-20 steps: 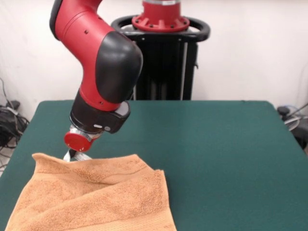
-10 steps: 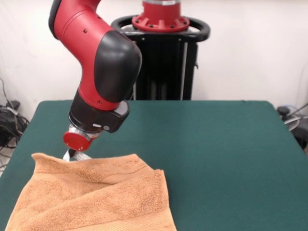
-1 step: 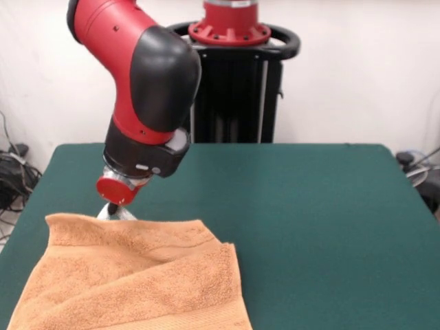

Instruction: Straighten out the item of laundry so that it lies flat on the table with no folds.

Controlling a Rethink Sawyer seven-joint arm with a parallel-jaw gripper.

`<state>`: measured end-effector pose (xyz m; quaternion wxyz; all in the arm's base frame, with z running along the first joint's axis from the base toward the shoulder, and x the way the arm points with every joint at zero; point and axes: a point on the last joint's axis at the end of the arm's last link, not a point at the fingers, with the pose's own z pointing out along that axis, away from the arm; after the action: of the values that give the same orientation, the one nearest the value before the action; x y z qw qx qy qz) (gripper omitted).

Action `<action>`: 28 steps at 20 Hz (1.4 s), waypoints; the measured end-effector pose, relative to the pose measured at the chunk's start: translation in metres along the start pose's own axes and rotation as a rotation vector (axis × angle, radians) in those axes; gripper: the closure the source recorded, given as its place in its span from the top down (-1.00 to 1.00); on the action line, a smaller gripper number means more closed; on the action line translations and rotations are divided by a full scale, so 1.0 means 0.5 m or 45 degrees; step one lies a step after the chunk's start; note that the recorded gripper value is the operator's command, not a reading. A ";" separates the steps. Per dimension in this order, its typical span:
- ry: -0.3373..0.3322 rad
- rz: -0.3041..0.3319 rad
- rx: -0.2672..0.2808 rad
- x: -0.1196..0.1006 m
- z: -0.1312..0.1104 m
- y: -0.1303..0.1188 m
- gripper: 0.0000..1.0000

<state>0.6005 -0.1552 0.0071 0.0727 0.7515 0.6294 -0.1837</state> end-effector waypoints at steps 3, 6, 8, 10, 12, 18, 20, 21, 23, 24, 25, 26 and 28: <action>0.050 0.028 0.029 0.002 -0.017 -0.010 -1.00; 0.106 0.061 0.057 0.004 -0.030 -0.022 -1.00; 0.134 0.078 0.078 0.000 -0.037 -0.029 -1.00; 0.149 0.087 0.090 -0.003 -0.042 -0.035 -1.00; 0.158 0.092 0.101 -0.006 -0.044 -0.039 -1.00; 0.185 0.104 0.132 -0.010 -0.052 -0.050 -1.00; 0.191 0.105 0.141 -0.010 -0.053 -0.051 -1.00; 0.195 0.104 0.146 -0.009 -0.053 -0.053 -1.00; 0.198 0.104 0.152 -0.009 -0.053 -0.054 -1.00; 0.199 0.104 0.154 -0.008 -0.053 -0.054 -1.00; 0.200 0.103 0.154 -0.008 -0.053 -0.054 -1.00; 0.200 0.103 0.155 -0.008 -0.053 -0.055 -1.00; 0.201 0.104 0.156 -0.009 -0.053 -0.055 -1.00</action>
<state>0.5782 -0.1447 0.0364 -0.0157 0.7917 0.5897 -0.1590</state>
